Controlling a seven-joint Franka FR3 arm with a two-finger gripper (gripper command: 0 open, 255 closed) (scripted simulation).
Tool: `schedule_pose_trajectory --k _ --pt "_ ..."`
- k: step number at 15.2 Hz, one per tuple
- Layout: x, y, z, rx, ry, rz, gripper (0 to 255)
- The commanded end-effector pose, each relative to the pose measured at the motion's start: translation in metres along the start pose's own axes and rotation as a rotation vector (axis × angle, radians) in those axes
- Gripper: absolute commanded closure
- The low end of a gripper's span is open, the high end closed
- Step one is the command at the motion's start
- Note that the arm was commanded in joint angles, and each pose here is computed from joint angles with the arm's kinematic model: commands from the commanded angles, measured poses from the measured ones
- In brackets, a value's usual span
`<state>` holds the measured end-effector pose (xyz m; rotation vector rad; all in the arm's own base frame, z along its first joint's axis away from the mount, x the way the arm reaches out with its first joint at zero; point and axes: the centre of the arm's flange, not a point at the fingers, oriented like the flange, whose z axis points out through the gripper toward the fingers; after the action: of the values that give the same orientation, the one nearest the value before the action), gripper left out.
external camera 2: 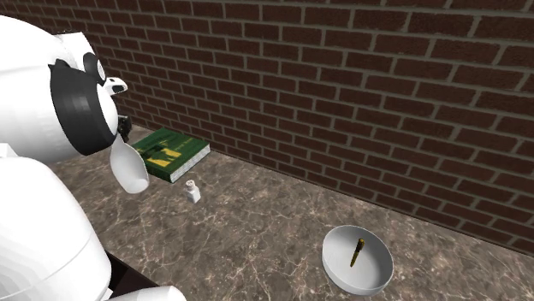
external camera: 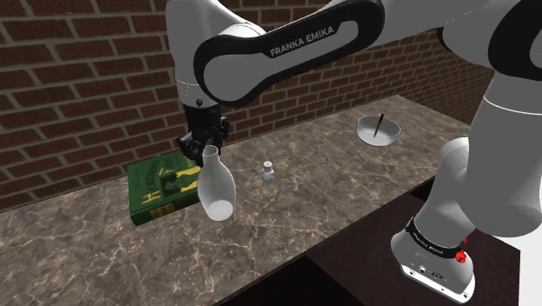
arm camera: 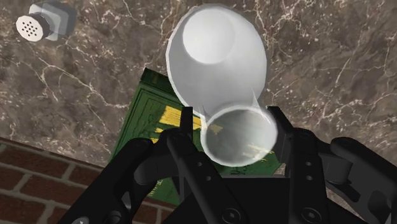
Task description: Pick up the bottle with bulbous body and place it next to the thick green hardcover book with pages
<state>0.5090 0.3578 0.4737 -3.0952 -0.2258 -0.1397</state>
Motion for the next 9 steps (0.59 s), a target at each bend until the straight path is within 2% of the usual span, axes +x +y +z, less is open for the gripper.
schedule_pose_trajectory --k 1,5,9 --pt "0.0 0.0 0.011 0.001 0.001 0.0 255" --pt "-0.002 0.0 0.034 0.001 0.001 0.0 255" --pt "-0.002 0.0 0.034 0.001 0.001 0.0 255"
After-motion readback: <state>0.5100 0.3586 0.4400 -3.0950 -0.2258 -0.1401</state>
